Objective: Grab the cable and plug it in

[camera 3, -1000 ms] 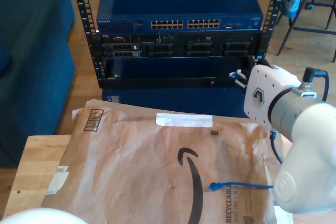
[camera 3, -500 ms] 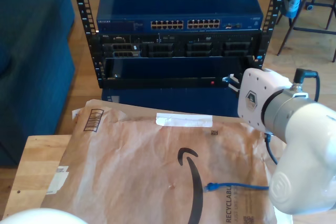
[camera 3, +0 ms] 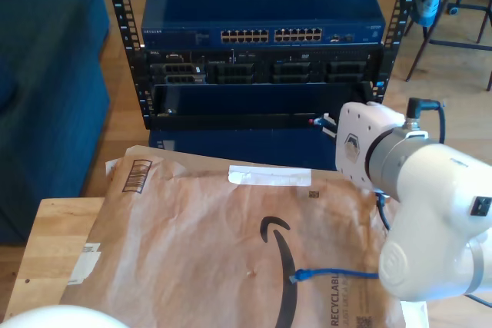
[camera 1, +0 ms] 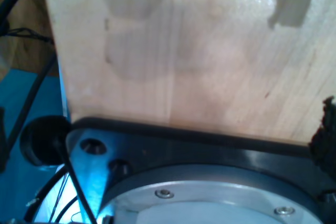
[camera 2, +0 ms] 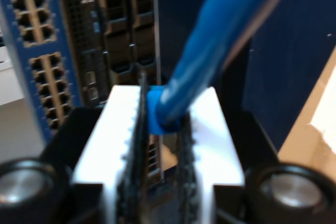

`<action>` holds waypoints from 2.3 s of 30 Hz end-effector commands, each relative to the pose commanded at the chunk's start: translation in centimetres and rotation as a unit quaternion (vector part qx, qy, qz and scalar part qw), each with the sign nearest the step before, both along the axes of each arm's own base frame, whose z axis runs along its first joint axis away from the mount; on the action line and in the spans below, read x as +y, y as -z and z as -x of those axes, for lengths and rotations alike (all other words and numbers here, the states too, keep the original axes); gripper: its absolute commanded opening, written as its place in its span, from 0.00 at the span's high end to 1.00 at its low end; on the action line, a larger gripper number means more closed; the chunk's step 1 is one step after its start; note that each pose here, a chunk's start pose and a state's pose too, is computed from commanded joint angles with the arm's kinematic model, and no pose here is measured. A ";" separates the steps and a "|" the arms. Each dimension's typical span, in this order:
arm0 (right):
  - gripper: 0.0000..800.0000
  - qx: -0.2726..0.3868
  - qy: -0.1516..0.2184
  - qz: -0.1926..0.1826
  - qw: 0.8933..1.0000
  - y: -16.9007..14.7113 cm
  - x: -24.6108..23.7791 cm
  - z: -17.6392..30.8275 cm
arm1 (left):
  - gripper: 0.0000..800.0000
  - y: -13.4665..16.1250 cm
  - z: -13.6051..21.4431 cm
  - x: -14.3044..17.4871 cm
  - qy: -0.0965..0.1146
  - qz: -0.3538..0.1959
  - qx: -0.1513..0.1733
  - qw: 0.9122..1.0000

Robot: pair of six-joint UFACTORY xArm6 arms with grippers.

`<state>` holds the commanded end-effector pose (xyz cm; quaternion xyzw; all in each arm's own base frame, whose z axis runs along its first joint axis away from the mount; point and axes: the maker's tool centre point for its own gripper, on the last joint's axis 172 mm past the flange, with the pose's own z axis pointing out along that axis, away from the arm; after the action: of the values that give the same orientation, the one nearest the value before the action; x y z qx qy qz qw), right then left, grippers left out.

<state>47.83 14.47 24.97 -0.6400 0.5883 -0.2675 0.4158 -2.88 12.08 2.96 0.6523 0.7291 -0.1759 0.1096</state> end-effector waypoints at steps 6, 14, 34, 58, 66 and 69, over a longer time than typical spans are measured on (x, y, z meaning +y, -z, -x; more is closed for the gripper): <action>1.00 -0.030 0.012 -0.004 0.999 -1.6 -0.3 -1.5 | 0.00 0.0 0.0 0.0 0.000 0.000 0.000 1.000; 1.00 -0.105 0.023 -0.006 0.994 -4.1 -1.1 -0.9 | 0.00 0.0 0.0 0.0 0.000 0.000 0.000 1.000; 1.00 -0.223 0.011 -0.009 0.975 -4.5 4.3 -6.7 | 0.00 0.0 0.0 0.0 0.000 0.000 0.000 1.000; 1.00 -0.295 0.096 0.004 0.951 -4.9 1.9 -12.0 | 0.00 0.0 0.1 -0.1 -0.004 0.005 0.000 1.000; 1.00 -0.290 0.122 0.025 0.949 -2.6 0.8 -13.9 | 0.00 0.0 0.1 -0.1 -0.004 0.005 0.000 1.000; 1.00 -0.289 0.151 0.023 0.945 -2.4 -0.6 -14.3 | 0.00 0.0 0.1 -0.1 -0.004 0.005 0.000 1.000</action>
<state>62.12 13.91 27.39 -0.4482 0.5262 -0.5142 0.5078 -2.97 11.96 2.92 0.6490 0.7307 -0.1787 0.1134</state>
